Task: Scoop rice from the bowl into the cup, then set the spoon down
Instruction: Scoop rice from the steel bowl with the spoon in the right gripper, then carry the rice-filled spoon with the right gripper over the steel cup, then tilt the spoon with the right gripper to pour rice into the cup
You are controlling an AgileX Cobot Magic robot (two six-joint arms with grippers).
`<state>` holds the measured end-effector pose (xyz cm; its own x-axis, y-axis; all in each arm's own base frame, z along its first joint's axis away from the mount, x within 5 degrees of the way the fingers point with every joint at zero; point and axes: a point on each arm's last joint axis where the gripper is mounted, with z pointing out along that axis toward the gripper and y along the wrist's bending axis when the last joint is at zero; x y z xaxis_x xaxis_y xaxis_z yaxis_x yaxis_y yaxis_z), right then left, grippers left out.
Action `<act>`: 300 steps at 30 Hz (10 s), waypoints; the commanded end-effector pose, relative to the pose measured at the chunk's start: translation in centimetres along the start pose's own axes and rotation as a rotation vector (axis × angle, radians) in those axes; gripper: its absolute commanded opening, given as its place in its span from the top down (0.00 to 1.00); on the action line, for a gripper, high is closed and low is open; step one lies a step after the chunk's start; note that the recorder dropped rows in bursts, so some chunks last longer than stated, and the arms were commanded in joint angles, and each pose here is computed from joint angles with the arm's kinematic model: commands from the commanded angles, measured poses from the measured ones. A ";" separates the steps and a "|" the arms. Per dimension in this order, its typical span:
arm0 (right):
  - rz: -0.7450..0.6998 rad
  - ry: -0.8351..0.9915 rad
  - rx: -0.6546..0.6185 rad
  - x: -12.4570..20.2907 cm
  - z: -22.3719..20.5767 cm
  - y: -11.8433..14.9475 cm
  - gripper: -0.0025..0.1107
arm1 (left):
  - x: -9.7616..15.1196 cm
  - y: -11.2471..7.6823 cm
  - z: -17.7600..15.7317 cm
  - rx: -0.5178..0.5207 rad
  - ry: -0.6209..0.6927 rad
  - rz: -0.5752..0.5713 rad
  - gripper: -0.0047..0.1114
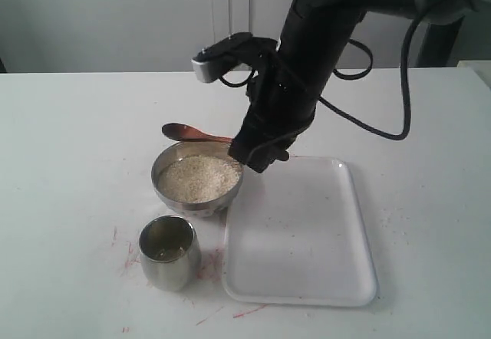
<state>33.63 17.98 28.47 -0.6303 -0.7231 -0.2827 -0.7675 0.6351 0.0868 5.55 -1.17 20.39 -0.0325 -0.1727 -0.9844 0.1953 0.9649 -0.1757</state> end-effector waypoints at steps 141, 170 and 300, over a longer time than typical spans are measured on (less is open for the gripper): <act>-0.208 -0.005 0.253 6.9 -5.3 15.7 0.98 | -0.2 -0.1 0.0 0.003 -0.009 -0.012 0.84; -0.253 0.126 0.479 6.4 2.3 14.7 0.98 | -0.2 -0.1 0.0 0.003 -0.009 -0.012 0.84; -1.104 0.290 0.893 3.6 2.0 14.0 0.98 | -0.2 -0.1 0.0 0.003 -0.009 -0.012 0.84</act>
<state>21.32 24.43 26.87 0.1260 -0.9109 0.3930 -0.6196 -0.3816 -0.6859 5.55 -1.17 20.39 -0.0325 -0.1727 -0.9844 0.1953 0.9649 -0.1757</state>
